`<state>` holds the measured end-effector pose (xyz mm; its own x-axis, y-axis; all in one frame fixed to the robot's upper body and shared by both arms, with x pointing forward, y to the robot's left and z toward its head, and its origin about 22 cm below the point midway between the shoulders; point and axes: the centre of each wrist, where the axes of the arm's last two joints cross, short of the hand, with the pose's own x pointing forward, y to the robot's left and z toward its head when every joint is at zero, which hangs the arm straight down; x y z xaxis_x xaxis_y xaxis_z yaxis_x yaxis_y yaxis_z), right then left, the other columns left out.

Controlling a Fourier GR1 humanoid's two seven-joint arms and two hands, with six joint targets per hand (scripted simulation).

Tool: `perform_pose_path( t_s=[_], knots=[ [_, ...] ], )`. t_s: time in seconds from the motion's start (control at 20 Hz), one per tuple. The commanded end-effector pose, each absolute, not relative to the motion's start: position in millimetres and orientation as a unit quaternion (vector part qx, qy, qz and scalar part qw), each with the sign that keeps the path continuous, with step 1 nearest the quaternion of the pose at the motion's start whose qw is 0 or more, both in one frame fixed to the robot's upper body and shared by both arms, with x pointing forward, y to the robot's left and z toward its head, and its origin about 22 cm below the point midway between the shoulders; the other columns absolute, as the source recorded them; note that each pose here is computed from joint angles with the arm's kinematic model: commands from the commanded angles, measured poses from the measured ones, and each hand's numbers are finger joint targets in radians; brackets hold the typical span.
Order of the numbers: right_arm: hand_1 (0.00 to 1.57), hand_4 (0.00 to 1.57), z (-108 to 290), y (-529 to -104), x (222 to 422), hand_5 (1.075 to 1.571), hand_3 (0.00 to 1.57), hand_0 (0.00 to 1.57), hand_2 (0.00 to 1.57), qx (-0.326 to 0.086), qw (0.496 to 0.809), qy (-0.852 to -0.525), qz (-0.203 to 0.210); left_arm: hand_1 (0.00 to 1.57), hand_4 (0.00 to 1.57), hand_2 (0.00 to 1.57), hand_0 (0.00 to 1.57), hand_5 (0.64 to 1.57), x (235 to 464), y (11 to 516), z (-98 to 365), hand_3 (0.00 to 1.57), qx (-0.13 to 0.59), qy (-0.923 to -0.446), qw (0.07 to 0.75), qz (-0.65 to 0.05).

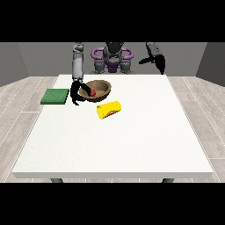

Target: Pick the cup and pour the ball into the bowl, then pick the bowl and place it on the pad

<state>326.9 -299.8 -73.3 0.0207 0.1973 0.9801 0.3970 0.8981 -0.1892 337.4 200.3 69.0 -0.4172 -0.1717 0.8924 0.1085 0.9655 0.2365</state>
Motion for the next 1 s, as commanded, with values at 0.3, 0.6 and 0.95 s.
perform_pose_path(
  t_s=[0.3, 0.6, 0.95],
  knots=[
    [1.57, 0.87, -59.5, -286.4, 346.7, 1.567, 0.95, 1.57, 1.57, -0.306, 0.786, -0.537, -0.022, 0.0, 0.96, 0.0, 0.0, 1.422, 340.9, 218.2, 40.1, 0.0, 0.025, -0.79, 0.605, -0.1],
    [1.57, 0.8, -14.0, -259.0, 378.2, 1.564, 0.87, 1.57, 1.57, -0.278, 0.818, -0.502, 0.038, 0.0, 1.0, 0.0, 0.0, 1.407, 305.1, 281.5, -31.2, 0.0, 0.084, -0.726, 0.681, -0.048],
    [1.57, 0.78, 17.0, -317.9, 374.9, 1.571, 0.73, 1.57, 1.57, -0.267, 0.816, -0.513, -0.006, 0.0, 1.0, 0.0, 0.0, 1.418, 303.1, 285.5, -20.3, 0.0, 0.08, -0.741, 0.665, -0.053]
  ],
)
